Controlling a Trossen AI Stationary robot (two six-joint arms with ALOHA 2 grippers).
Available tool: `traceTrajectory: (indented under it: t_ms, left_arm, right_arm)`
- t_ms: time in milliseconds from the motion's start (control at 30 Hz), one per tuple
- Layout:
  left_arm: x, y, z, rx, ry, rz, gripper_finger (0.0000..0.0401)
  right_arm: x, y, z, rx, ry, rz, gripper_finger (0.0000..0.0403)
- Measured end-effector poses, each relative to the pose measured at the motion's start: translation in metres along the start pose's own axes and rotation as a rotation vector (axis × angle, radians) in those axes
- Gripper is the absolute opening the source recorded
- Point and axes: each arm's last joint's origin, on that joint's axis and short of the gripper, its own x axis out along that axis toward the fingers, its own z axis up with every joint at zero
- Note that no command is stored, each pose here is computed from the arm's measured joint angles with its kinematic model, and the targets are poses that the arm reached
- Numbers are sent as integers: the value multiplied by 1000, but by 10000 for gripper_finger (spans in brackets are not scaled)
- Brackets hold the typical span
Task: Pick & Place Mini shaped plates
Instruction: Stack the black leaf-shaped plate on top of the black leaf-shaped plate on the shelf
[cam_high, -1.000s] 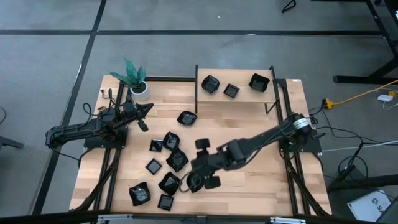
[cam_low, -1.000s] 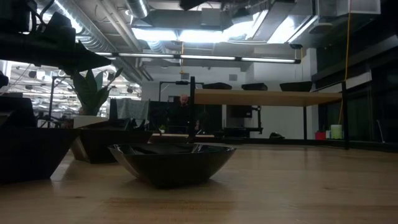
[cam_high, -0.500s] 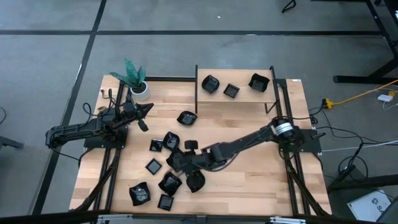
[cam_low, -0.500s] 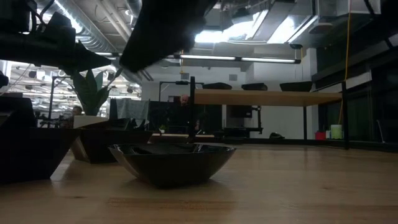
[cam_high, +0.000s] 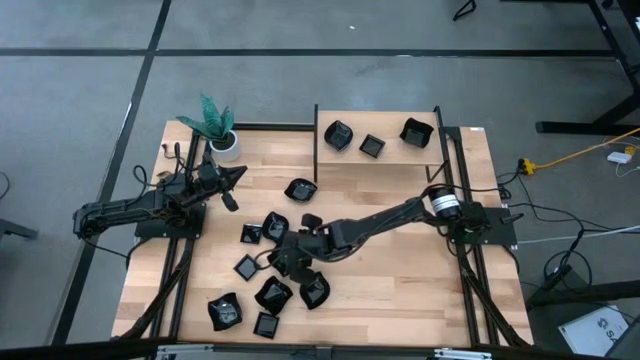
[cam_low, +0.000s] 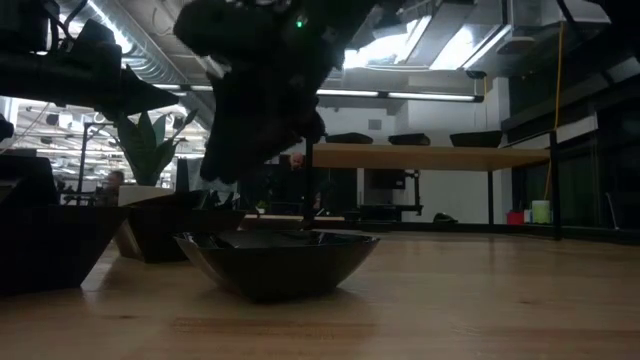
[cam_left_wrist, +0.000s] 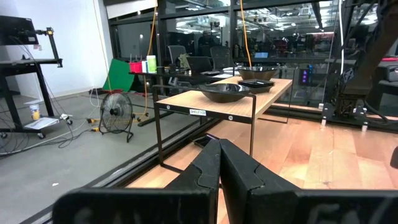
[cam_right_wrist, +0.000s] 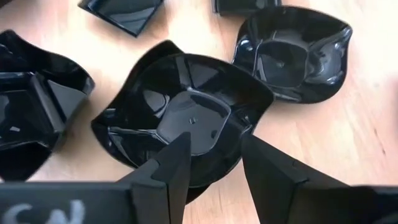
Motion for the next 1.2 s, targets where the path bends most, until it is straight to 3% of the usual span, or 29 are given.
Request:
traceTrajectory:
  t_ms: [867,1033,1200]
  left_arm:
    - [0,0,0,0,0,0,4]
    - [0,0,0,0,0,0,4]
    - [0,0,0,0,0,0,4]
  right_arm:
    - [12,-1,-6,4,8,-68,142]
    - [12,-1,-6,-25,8,-68,142]
    - [12,0,-5,-146,-4,-63,142]
